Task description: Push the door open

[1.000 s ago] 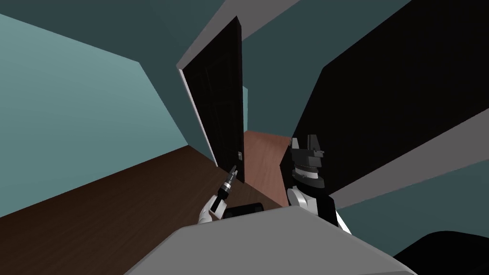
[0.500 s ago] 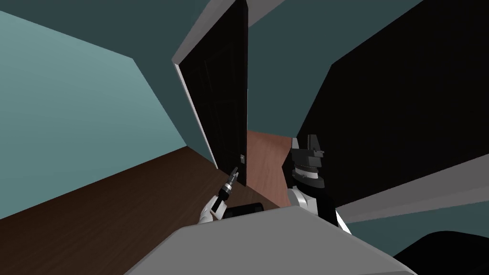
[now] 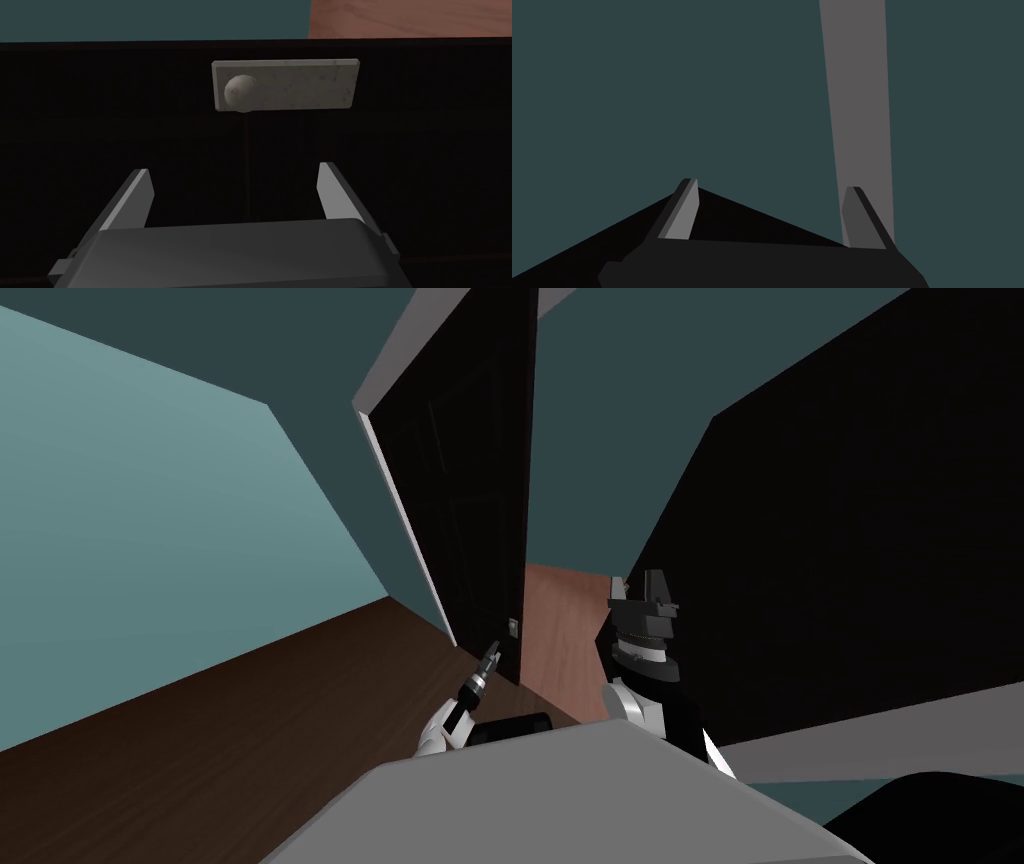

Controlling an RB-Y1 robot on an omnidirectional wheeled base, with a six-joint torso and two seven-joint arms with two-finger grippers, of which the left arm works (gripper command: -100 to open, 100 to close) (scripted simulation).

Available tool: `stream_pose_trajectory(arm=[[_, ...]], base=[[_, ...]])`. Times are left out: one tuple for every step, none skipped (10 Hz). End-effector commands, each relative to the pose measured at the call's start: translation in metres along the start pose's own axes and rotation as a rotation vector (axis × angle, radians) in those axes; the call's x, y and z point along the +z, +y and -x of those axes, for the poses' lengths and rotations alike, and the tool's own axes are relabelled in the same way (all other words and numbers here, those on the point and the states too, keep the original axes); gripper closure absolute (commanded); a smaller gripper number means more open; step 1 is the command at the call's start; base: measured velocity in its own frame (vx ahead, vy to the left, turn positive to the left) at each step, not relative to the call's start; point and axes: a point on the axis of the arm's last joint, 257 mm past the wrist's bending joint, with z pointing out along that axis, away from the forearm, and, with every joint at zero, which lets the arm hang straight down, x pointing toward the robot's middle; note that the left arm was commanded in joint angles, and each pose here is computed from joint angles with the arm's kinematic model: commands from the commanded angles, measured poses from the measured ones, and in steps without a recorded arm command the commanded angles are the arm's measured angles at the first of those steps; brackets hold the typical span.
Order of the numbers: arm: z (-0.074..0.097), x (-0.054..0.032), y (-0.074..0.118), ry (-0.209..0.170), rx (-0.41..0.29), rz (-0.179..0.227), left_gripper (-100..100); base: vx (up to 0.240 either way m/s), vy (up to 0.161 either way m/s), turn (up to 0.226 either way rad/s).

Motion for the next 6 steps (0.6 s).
stream_pose_trajectory(arm=[[0.0000,0.0000,0.0000,0.000,0.000,0.000,-100],[0.0010,0.0005,0.0007,-0.005,0.001,0.001,-100],[0.0012,0.0007,0.0008,-0.007,0.001,0.001,-100],[0.0016,0.0013,0.0010,-0.011,0.001,0.002,-100],[0.0017,0.0019,0.0012,-0.015,0.000,0.002,-100],[0.0017,0.0023,0.0012,-0.017,0.000,0.002,-100]], base=[[0.055,0.028,-0.005],[0.145,-0.059,-0.044],[0.166,-0.105,-0.031],[0.169,-0.095,-0.031],[0.175,-0.098,-0.040],[0.152,-0.119,-0.028]])
